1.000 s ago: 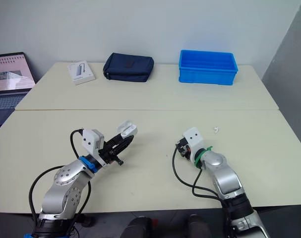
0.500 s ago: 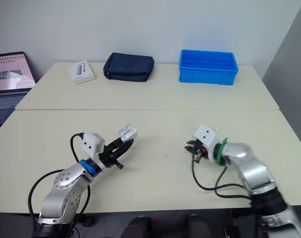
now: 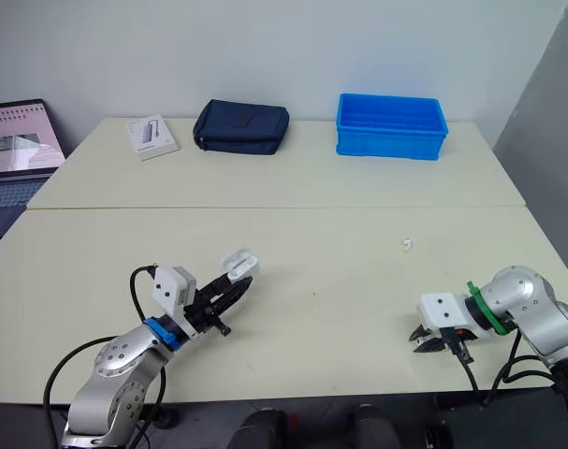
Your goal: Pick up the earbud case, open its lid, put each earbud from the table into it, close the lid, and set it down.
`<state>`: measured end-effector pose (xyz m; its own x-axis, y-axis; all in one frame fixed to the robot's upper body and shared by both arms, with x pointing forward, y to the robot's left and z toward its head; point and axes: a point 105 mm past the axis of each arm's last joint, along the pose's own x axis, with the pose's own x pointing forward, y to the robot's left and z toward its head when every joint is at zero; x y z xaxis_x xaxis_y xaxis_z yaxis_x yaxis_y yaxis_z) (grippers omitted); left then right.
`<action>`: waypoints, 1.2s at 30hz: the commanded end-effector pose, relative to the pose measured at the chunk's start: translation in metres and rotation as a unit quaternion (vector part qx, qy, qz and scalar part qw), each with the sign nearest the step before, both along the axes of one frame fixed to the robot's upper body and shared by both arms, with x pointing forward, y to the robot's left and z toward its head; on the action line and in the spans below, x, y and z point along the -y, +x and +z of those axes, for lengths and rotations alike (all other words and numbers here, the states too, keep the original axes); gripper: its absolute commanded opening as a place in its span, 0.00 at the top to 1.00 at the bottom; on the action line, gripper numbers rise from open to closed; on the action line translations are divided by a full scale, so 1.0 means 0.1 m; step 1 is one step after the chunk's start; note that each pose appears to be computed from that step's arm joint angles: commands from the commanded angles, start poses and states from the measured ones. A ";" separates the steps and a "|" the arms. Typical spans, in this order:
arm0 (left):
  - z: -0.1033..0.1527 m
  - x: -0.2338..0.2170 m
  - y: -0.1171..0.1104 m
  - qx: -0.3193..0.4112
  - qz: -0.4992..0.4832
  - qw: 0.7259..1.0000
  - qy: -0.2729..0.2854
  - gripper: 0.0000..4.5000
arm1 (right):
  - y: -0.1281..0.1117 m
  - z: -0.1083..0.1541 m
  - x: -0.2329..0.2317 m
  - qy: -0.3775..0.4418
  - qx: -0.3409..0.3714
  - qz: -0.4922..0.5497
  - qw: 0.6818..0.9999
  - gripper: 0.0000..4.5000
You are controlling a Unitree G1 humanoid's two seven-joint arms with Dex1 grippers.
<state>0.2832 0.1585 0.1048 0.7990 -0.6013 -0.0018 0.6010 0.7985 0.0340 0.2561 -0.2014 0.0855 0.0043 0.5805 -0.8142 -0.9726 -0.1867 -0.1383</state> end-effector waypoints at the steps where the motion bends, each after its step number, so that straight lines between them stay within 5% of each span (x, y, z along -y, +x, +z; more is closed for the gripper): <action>1: 0.14 0.03 -0.02 0.026 -0.006 1.000 0.005 0.83 | 0.07 -0.09 0.11 -0.029 0.005 -0.028 0.999 0.91; 11: 0.14 0.04 -0.02 0.025 -0.006 1.000 0.006 0.83 | 0.11 -0.12 0.19 -0.031 0.002 -0.041 0.999 0.91; 20: 0.16 0.04 -0.01 0.024 -0.007 1.000 0.008 0.83 | 0.18 -0.07 0.10 -0.006 0.042 -0.025 0.999 0.28; 29: 0.12 0.05 -0.02 0.018 -0.009 1.000 0.008 0.83 | 0.08 0.47 -0.03 0.022 0.079 -0.025 0.996 0.27; 36: 0.08 0.08 -0.03 0.010 -0.015 1.000 0.006 0.83 | -0.01 0.49 -0.01 -0.085 0.098 -0.116 0.985 0.27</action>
